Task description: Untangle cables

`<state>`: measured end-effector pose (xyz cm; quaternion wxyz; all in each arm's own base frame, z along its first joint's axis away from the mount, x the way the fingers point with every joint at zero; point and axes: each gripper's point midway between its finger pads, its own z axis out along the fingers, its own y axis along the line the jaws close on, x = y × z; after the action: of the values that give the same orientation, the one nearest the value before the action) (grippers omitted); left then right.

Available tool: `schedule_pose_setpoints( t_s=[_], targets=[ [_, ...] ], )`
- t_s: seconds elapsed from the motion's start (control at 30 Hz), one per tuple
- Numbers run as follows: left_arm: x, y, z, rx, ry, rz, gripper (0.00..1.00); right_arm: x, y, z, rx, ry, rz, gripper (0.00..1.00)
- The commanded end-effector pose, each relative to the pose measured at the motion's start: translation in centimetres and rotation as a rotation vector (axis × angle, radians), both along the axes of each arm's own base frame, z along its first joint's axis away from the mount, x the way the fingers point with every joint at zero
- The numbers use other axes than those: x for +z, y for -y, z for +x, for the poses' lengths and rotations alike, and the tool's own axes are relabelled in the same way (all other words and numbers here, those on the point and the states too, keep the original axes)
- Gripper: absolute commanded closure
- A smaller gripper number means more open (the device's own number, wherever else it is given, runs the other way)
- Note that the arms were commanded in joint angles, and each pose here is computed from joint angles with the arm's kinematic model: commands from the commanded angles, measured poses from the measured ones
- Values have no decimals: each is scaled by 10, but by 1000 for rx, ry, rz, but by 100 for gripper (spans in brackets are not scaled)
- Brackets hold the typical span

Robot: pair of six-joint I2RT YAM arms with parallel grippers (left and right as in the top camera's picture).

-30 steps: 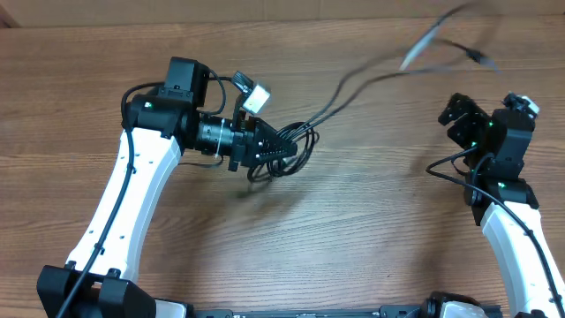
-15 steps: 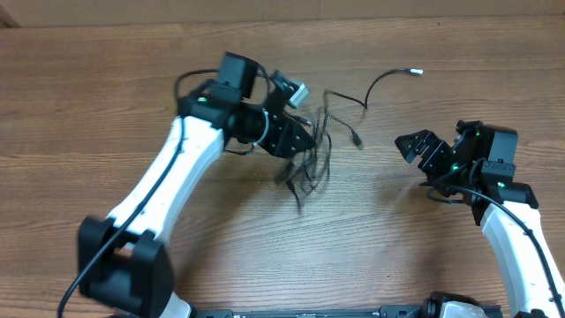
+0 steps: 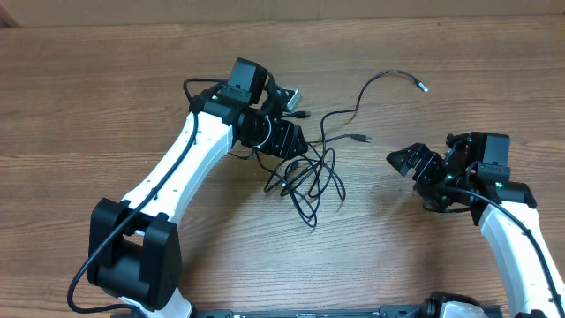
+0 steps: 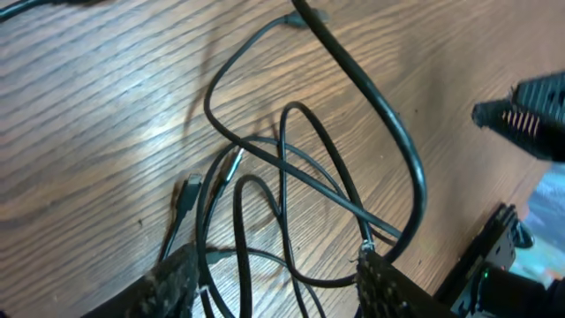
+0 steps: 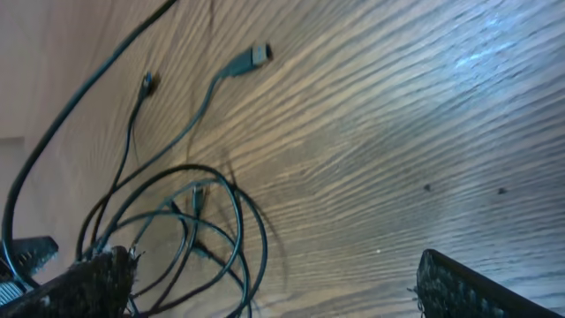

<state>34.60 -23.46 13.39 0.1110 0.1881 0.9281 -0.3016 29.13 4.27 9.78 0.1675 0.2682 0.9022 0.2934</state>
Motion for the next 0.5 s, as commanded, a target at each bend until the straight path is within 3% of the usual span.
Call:
schedule_pose_setpoints(
  t_s=[0.0,0.13,0.3,0.47],
  targets=[
    [12,13,-2,2,-20,-72,42,-1,-3,0,20,5,-17,0],
    [34,39,-10,-136,31,-226,39,-4,0,-1,11,-7,-47,0],
    [23,50,0,-136,115,-151,32,-8,-1,-9,12,-47,-41,0],
    [-1,80,-3,-196,137,-124,35,-10,-1,-14,12,-67,-39,0]
  ],
)
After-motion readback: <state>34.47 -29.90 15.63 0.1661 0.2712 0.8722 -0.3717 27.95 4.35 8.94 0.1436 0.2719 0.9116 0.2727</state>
